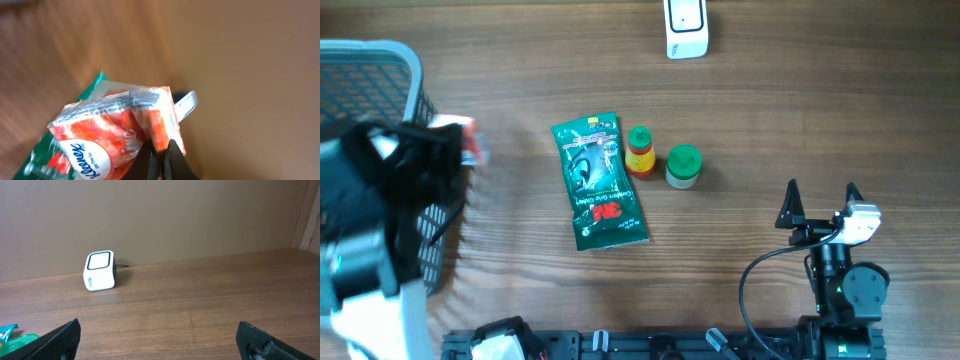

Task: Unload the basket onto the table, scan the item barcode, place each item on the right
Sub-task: 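Place the Kleenex pack on the table beside the jar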

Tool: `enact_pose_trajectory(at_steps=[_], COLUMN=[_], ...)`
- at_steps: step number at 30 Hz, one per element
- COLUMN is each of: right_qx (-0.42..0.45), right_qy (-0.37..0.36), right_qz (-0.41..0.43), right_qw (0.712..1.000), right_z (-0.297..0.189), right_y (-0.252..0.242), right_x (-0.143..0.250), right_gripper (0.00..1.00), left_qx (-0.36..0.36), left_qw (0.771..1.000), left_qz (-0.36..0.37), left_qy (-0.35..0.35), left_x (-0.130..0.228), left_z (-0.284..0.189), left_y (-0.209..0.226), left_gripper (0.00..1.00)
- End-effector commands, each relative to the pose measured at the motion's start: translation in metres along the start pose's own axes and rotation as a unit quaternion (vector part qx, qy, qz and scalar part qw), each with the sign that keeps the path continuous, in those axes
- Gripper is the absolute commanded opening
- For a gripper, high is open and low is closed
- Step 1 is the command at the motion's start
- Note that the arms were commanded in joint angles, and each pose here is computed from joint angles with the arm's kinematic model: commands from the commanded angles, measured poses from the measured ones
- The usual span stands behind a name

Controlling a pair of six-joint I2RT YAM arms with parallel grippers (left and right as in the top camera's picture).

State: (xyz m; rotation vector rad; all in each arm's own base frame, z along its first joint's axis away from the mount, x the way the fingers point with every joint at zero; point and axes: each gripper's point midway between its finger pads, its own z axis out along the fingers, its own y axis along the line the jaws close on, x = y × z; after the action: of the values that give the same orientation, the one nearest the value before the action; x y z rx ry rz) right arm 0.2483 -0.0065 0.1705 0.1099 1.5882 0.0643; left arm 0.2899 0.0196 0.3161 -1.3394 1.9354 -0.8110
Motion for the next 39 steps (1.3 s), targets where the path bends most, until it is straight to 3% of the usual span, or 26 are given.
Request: enact_pose_trajectory(at_steps=[1, 6, 11, 15, 19, 22, 23, 27, 32, 36, 39], right_qx=[0.008, 0.008, 0.008, 0.008, 0.008, 0.008, 0.008, 0.008, 0.008, 0.008, 0.008], right_qy=[-0.002, -0.002, -0.002, -0.002, -0.002, -0.002, -0.002, -0.002, -0.002, -0.002, -0.002], right_qz=[-0.003, -0.003, -0.003, -0.003, -0.003, -0.003, -0.003, -0.003, -0.003, -0.003, -0.003], right_qw=[1.000, 1.000, 1.000, 1.000, 1.000, 1.000, 1.000, 1.000, 1.000, 1.000, 1.000], right_z=[0.000, 0.000, 0.000, 0.000, 0.000, 0.000, 0.000, 0.000, 0.000, 0.000, 0.000], right_y=[-0.003, -0.003, -0.003, -0.003, -0.003, -0.003, -0.003, -0.003, -0.003, -0.003, -0.003], right_x=[-0.001, -0.001, -0.001, -0.001, -0.001, -0.001, -0.001, -0.001, -0.001, -0.001, -0.001], right_gripper=[1.00, 1.00, 1.00, 1.00, 1.00, 1.00, 1.00, 1.00, 1.00, 1.00, 1.00], left_qx=[-0.038, -0.111, -0.202, -0.318, -0.399, -0.378, -0.334, -0.267, -0.264, -0.280, -0.253], left_qw=[0.985, 0.946, 0.912, 0.907, 0.900, 0.910, 0.932, 0.958, 0.961, 0.958, 0.964], left_qz=[0.043, 0.105, 0.099, 0.011, -0.118, -0.172, -0.140, -0.109, -0.062, -0.001, 0.065], left_qy=[0.160, 0.286, 0.343, 0.275, 0.128, 0.019, -0.002, 0.004, -0.062, -0.054, -0.045], left_x=[0.065, 0.130, 0.186, 0.217, 0.245, 0.256, 0.259, 0.286, 0.269, 0.263, 0.254], left_z=[0.052, 0.111, 0.144, 0.156, 0.146, 0.143, 0.149, 0.155, 0.157, 0.149, 0.140], left_y=[0.001, 0.028, 0.063, 0.093, 0.116, 0.118, 0.108, 0.090, 0.101, 0.105, 0.088], left_gripper=[0.04, 0.04, 0.04, 0.04, 0.07, 0.14, 0.15, 0.15, 0.10, 0.10, 0.19])
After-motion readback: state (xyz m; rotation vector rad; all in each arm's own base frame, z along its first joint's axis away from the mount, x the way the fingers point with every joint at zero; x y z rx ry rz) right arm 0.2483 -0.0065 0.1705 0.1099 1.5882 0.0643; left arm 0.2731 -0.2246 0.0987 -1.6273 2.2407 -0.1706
